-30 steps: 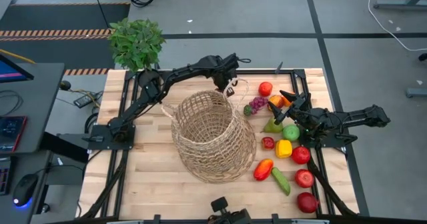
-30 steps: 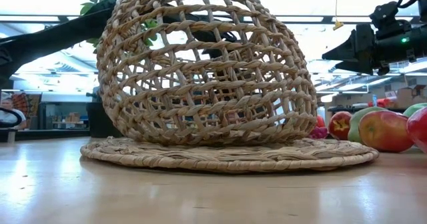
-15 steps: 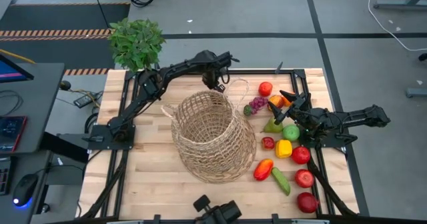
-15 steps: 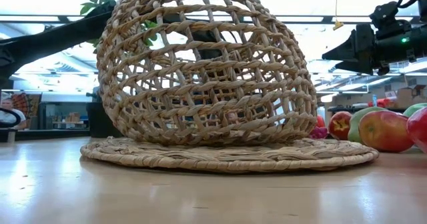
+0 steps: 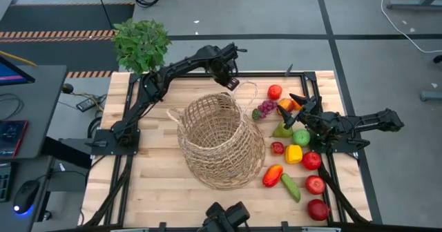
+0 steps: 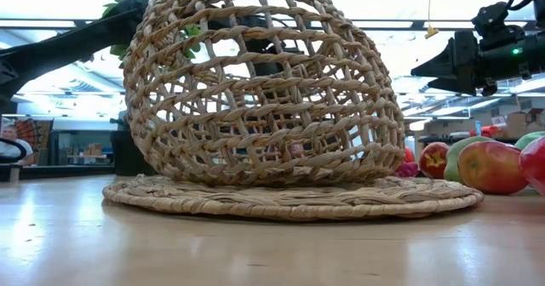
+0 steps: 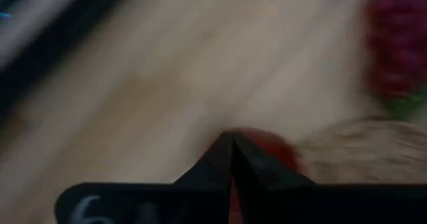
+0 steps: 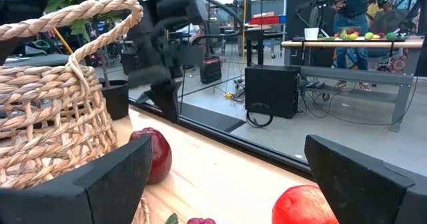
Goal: Build produce basket
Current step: Put the dark red apple into the brown basket
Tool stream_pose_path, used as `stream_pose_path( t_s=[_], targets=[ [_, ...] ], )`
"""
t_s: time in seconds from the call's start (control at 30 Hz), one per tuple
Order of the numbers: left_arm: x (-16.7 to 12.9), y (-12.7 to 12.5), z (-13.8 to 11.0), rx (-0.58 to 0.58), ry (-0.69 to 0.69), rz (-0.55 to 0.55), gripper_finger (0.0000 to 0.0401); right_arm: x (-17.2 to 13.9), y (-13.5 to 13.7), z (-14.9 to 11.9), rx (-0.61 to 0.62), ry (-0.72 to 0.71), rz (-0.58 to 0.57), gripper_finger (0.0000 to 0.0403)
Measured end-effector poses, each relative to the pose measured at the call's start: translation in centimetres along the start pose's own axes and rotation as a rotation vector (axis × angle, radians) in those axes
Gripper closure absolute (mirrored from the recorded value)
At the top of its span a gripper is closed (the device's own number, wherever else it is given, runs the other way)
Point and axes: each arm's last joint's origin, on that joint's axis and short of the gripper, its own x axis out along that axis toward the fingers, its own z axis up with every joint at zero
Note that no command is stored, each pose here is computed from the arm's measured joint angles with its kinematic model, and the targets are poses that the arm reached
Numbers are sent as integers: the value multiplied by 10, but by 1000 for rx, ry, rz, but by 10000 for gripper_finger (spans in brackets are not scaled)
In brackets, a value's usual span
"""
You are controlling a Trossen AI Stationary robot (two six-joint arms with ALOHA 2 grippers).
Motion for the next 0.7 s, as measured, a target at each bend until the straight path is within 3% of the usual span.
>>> stream_pose_path(
  t_s=[0.2, 0.47, 0.7],
  targets=[
    [-2, -2, 3, -23, 17, -221, 395, 0, 0, 0, 0, 0, 0, 7],
    [9, -3, -1, 7, 60, -285, 396, 0, 0, 0, 0, 0, 0, 7],
    [22, -3, -8, 7, 98, -266, 395, 0, 0, 0, 0, 0, 0, 7]
  ],
)
